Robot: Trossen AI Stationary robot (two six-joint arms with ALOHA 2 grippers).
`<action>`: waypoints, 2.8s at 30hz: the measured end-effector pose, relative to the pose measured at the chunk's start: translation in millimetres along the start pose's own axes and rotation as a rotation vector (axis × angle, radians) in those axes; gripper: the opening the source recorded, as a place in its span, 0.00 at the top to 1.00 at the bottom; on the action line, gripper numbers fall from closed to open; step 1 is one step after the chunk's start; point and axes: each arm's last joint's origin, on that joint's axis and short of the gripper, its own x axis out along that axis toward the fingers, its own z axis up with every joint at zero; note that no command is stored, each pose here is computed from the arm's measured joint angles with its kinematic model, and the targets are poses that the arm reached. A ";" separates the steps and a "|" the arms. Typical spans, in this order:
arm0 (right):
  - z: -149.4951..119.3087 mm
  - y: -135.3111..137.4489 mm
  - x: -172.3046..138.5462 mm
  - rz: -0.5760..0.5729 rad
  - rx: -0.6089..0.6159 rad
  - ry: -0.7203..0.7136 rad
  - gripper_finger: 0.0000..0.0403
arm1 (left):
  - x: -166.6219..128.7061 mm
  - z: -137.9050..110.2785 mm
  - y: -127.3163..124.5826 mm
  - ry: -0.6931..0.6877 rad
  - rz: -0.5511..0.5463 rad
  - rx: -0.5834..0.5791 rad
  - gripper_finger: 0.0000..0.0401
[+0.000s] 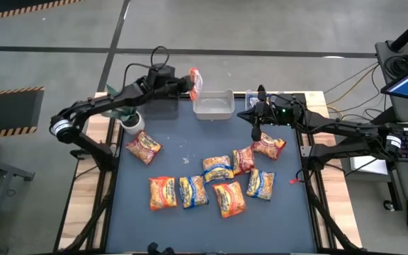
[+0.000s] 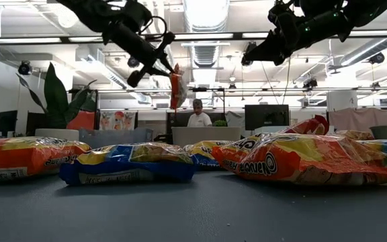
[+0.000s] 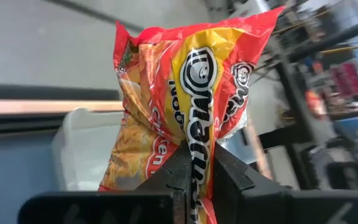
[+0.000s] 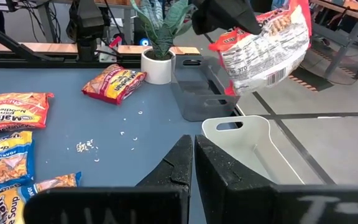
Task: Sort Maruchan noodles
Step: Put the top orange noodle pack into the white bin
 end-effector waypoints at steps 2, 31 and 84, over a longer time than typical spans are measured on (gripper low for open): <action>0.0 0.0 0.0 0.000 0.000 0.000 0.98 | 3.1 3.6 -0.2 0.026 0.045 -0.012 0.96; -4.0 -6.3 -1.4 -0.025 0.014 0.031 0.98 | 45.1 0.7 -18.3 0.091 0.041 -0.025 0.96; -4.0 -6.2 -1.4 -0.024 0.017 0.032 0.98 | 58.5 -32.6 5.3 0.067 0.063 -0.093 0.95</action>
